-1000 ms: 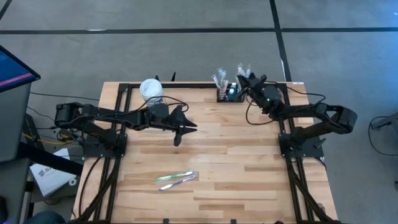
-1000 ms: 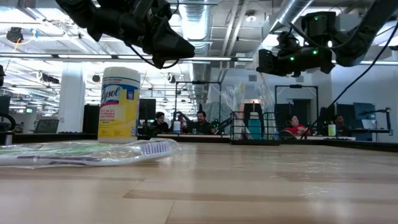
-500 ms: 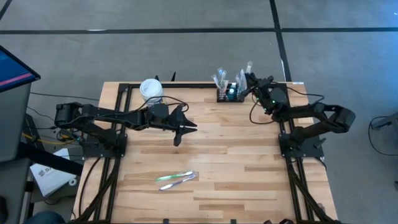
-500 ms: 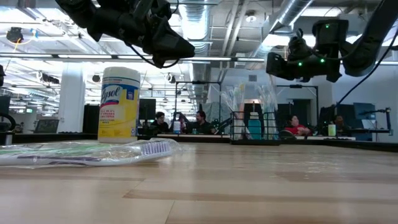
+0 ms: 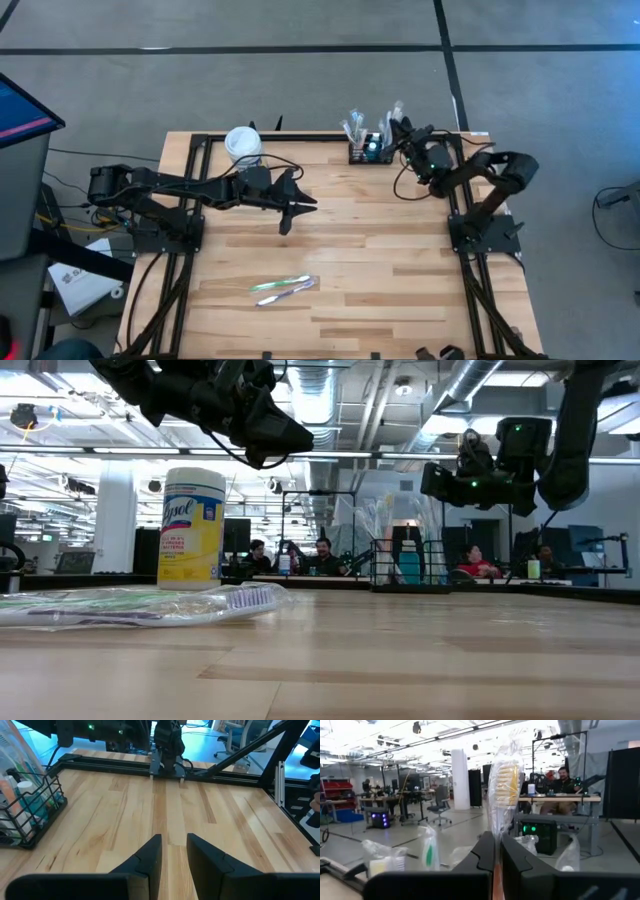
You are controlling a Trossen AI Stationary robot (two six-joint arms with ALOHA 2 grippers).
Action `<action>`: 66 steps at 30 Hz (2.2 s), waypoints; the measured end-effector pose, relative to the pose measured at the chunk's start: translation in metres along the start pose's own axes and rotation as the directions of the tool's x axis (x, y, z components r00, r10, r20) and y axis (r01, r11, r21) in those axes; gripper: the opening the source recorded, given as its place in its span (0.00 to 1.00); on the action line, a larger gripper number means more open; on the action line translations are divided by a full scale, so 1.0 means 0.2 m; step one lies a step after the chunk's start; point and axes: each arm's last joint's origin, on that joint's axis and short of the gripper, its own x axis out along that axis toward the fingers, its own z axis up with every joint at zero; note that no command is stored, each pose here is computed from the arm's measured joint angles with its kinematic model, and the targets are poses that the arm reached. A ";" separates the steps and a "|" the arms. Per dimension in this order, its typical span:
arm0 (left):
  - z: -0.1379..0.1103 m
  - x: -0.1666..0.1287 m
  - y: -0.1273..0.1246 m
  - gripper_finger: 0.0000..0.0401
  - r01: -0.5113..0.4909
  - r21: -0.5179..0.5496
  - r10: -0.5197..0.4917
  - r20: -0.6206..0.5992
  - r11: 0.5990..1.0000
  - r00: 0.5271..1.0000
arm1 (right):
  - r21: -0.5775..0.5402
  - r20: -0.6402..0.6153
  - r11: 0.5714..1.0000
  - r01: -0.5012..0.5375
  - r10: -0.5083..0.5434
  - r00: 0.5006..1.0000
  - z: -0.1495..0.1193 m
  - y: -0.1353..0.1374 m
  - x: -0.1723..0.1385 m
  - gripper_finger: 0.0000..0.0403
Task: Pick & Place toothbrushing station
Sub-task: Put the orange toothbrush into the black mesh organizer
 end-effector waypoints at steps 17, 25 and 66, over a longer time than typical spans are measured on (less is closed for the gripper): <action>0.00 0.00 0.00 0.21 0.000 0.000 0.000 0.000 1.000 1.000 | -0.032 -0.050 0.998 -0.049 0.048 0.998 -0.03 0.07 -0.02 0.03; 0.00 0.00 0.00 0.21 0.000 -0.001 0.000 -0.001 1.000 1.000 | -0.074 -0.106 0.997 -0.033 0.025 0.994 -0.06 0.09 -0.06 0.03; 0.00 0.00 0.00 0.21 0.000 -0.001 0.000 0.000 1.000 1.000 | -0.090 -0.219 0.993 0.074 -0.092 0.971 -0.14 0.05 -0.15 0.09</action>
